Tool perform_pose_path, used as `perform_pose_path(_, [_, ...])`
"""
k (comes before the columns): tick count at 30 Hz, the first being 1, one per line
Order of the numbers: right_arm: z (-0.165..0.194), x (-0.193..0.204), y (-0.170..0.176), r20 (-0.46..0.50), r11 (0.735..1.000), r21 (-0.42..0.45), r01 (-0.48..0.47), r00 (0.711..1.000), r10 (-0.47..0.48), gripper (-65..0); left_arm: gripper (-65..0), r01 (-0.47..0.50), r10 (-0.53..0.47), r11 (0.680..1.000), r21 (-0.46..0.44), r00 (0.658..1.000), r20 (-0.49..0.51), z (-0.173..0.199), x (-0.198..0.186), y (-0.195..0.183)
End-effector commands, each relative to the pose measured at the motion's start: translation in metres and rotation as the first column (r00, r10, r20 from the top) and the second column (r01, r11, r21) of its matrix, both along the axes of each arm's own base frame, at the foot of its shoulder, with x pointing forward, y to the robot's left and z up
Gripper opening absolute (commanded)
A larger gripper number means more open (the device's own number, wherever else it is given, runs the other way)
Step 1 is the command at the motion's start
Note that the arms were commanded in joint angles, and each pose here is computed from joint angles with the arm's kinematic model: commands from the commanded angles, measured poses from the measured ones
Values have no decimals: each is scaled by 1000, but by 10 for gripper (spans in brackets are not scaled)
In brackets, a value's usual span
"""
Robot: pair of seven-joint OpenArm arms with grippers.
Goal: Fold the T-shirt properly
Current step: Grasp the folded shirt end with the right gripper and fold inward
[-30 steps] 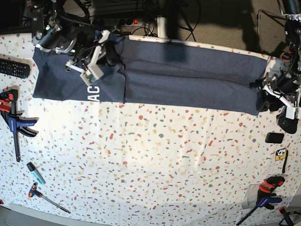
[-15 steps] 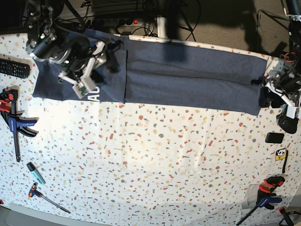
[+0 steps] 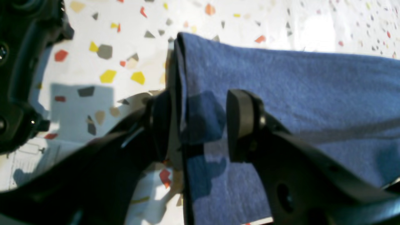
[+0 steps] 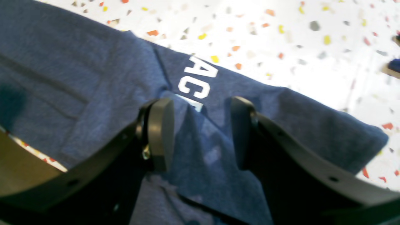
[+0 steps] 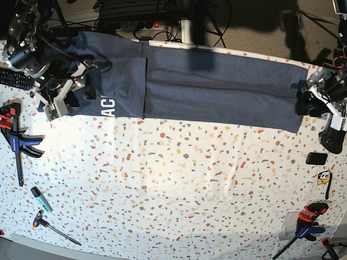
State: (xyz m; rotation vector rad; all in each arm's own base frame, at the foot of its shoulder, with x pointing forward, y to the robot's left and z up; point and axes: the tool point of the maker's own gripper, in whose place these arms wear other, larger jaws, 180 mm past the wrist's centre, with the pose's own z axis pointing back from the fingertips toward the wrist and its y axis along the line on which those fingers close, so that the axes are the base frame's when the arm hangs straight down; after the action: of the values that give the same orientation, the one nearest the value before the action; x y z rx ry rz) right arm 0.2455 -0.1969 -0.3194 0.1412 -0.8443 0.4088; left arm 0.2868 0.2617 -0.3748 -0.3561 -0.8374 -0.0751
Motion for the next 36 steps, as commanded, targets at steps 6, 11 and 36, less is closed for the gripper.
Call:
perform_pose_path(6, [12,6,1,45,1000,3,-12,999,12,-353,-370,-55,55,997,-50,998,-8,-10,-1,15])
perform_pose_path(11, [12,6,1,48,1000,4,-12,999,12,-353,-370,-47,41,987,-152,998,-37,-29,-13,3])
perform_pose_path(36, [17,7,7,63,999,46,-21,998,18,-354,-650,-154,152,985,-74,988,-26,-24,7,36])
